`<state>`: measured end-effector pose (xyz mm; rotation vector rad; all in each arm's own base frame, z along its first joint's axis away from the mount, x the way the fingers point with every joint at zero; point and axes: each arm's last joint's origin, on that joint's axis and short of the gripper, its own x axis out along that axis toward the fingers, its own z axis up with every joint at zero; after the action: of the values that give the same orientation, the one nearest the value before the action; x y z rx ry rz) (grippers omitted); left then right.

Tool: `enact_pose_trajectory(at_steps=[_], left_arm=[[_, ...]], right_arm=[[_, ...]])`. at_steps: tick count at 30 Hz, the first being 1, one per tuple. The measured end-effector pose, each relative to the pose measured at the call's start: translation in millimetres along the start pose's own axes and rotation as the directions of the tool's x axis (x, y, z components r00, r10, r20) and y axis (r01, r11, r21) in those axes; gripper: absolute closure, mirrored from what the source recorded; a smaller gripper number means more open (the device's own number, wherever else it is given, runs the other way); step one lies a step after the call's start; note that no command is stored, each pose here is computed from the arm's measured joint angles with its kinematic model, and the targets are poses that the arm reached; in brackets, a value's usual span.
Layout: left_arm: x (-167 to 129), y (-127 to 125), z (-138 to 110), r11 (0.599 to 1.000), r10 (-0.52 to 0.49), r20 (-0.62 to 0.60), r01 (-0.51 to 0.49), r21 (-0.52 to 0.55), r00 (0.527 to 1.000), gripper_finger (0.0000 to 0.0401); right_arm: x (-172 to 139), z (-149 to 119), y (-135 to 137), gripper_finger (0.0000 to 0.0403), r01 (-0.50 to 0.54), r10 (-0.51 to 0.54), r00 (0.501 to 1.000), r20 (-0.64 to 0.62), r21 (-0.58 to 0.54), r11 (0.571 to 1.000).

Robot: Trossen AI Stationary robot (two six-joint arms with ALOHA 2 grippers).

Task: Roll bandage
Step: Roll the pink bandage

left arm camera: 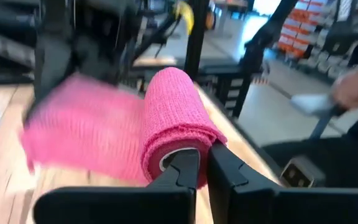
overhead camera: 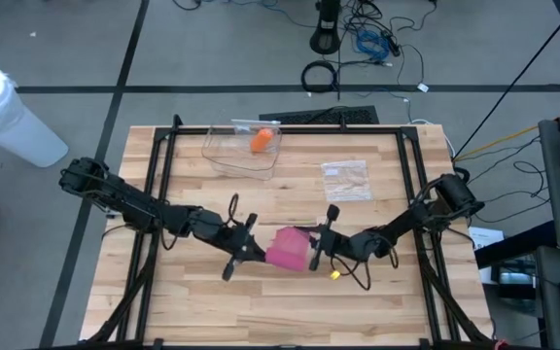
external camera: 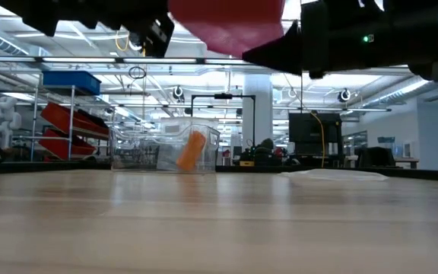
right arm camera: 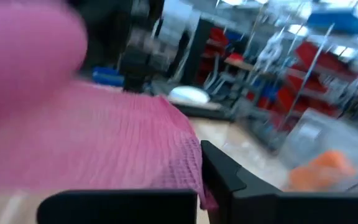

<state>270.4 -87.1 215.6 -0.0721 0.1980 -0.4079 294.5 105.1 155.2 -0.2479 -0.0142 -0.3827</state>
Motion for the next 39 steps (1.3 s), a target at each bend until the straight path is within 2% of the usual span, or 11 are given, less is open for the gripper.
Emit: enact_pose_trajectory(at_steps=[8,12,19,26,33,35,39], left_arm=[[-3,14,-12,0.997,0.066,-0.127,-0.07,-0.02,0.99,0.0388],[-3,17,-12,0.997,0.079,-0.13,-0.081,-0.013,0.988,0.0388],[-4,21,-12,0.996,0.092,-0.138,-0.094,-0.003,0.986,0.0388],[-4,21,-12,0.995,0.101,-0.137,-0.101,0.004,0.985,0.0388],[-4,23,-11,0.984,0.17,-0.117,-0.162,0.074,0.978,0.0388],[-4,23,-9,0.983,0.172,-0.099,-0.164,0.082,0.98,0.0388],[-4,24,-8,0.98,0.179,-0.089,-0.17,0.105,0.98,0.0388]], right_arm=[[-10,25,-1,0.0403,0.002,0.015,0.997,0.073,-0.234,0.972],[-18,33,5,0.0403,-0.059,0.093,0.992,0.084,-0.34,0.939],[2,52,27,0.0403,-0.152,0.164,0.986,-0.02,-0.498,0.854],[7,71,41,0.0403,-0.208,0.199,0.977,-0.076,-0.557,0.804],[0,64,48,0.0401,-0.271,0.229,0.963,-0.145,-0.557,0.785],[-1,62,48,0.0389,-0.287,0.233,0.958,-0.167,-0.571,0.769],[-1,58,48,0.0344,-0.31,0.238,0.951,-0.199,-0.635,0.707]])
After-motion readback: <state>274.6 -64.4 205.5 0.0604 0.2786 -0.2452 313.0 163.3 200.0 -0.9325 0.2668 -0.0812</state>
